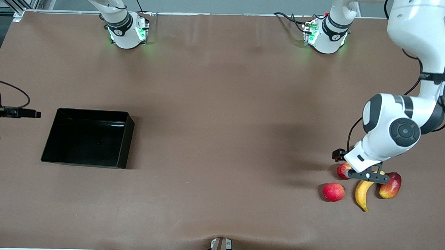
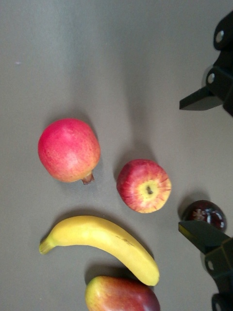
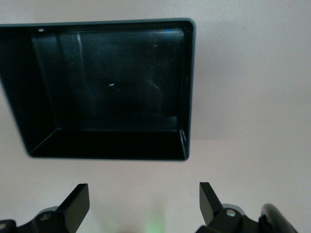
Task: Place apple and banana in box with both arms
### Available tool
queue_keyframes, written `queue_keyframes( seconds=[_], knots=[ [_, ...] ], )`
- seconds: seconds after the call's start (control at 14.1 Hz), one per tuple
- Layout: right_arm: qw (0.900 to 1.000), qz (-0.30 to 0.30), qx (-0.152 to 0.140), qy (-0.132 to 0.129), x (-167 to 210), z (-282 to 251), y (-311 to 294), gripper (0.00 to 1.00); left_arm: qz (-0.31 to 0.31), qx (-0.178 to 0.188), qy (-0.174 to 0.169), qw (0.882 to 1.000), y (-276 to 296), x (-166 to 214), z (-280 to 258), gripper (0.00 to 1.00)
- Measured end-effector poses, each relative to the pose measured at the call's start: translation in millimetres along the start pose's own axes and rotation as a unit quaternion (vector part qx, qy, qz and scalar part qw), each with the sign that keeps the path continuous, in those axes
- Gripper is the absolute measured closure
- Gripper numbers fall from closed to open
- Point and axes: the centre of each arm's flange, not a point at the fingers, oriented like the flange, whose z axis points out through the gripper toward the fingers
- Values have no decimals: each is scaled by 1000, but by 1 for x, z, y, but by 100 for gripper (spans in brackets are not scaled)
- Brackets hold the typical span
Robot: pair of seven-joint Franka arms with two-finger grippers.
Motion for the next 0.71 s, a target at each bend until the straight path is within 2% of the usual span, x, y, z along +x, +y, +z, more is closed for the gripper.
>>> queue_keyframes(
  seconds=[0.14,0.28,0.57,0.71],
  knots=[
    [999,-28,-7,29,24,30,28,0,1,1,-2,1000,-2,7,16,0],
    [996,-70,-13,45,44,73,59,0,-2,2,-2,1000,-7,11,33,0],
    [995,-87,-8,38,66,146,88,0,-9,1,1,1000,-18,12,61,0],
    [996,-82,13,28,63,170,84,4,-9,4,1,1000,-21,12,69,0]
  ],
)
